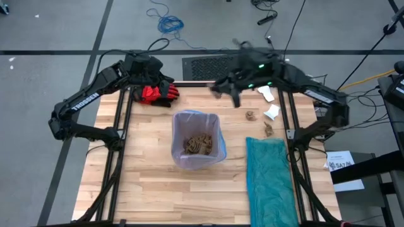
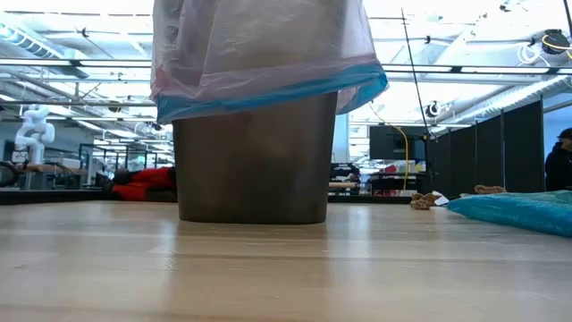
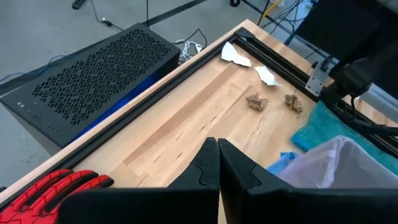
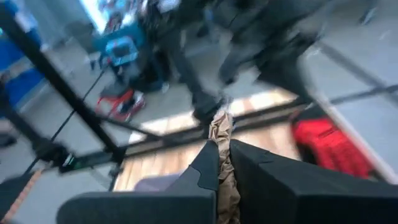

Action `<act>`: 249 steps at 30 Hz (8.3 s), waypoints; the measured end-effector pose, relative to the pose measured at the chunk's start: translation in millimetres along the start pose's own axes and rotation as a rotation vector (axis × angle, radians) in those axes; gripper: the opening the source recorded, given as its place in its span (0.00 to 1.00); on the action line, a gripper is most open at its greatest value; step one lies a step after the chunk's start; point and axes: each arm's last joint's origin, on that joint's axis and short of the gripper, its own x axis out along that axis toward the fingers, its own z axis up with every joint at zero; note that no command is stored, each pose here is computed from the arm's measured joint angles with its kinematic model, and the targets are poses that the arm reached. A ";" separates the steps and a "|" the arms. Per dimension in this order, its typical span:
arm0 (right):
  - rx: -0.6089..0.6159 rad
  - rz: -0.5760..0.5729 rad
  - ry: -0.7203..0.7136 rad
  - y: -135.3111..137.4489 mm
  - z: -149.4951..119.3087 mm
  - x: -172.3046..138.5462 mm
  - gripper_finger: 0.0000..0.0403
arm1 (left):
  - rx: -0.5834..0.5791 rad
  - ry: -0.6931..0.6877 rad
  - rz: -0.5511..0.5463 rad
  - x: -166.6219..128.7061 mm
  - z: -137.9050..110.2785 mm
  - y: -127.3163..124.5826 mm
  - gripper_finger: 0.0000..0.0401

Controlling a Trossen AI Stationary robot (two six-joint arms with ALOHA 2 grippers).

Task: Place trash/remove bag and relplace
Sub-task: Put the brown napkin into the trash bin, then put the white paper into the trash bin

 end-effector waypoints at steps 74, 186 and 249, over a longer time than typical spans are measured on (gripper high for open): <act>0.754 -0.695 0.636 -132.6 -249.8 4.4 0.01 | 0.062 0.021 0.068 8.4 0.9 11.4 0.00; 0.527 -1.291 0.898 -307.2 -278.2 -44.5 0.03 | -0.015 0.054 0.164 15.8 0.7 28.6 0.00; 0.265 -0.383 0.365 5.2 -26.3 -8.6 0.49 | 0.011 0.071 0.160 27.4 1.6 31.6 0.00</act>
